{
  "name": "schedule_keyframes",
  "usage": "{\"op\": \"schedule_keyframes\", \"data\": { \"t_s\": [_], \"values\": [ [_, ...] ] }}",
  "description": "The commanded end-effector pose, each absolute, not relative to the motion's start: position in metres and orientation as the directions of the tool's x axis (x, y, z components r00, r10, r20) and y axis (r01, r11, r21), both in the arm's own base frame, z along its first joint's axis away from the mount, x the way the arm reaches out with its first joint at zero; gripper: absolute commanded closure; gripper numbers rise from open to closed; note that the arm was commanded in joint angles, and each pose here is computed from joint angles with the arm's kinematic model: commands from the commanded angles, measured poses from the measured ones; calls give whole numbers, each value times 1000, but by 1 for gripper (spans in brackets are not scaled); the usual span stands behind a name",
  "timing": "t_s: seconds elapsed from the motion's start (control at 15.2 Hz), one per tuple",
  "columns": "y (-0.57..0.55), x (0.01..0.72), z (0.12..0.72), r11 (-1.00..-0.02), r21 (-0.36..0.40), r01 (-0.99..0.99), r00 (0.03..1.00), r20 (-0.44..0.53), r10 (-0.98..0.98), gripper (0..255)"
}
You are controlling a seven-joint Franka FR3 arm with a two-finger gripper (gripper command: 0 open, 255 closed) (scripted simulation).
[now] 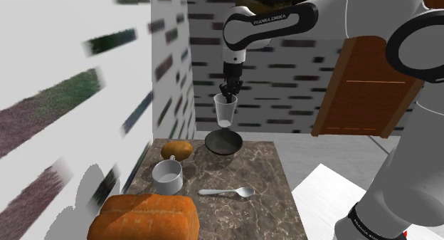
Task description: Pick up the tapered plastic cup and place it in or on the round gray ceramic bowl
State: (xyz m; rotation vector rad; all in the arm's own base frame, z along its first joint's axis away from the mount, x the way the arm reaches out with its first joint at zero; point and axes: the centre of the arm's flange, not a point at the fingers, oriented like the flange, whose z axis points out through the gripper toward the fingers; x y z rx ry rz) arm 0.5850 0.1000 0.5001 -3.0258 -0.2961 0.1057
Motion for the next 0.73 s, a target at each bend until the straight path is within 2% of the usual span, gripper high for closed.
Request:
{"op": "schedule_keyframes", "data": {
  "t_s": [0.0,0.66],
  "values": [
    [100,586,490,-976,-106,190,979,-59,196,255],
    [100,586,437,-976,-106,190,979,-59,196,255]
  ]
}}
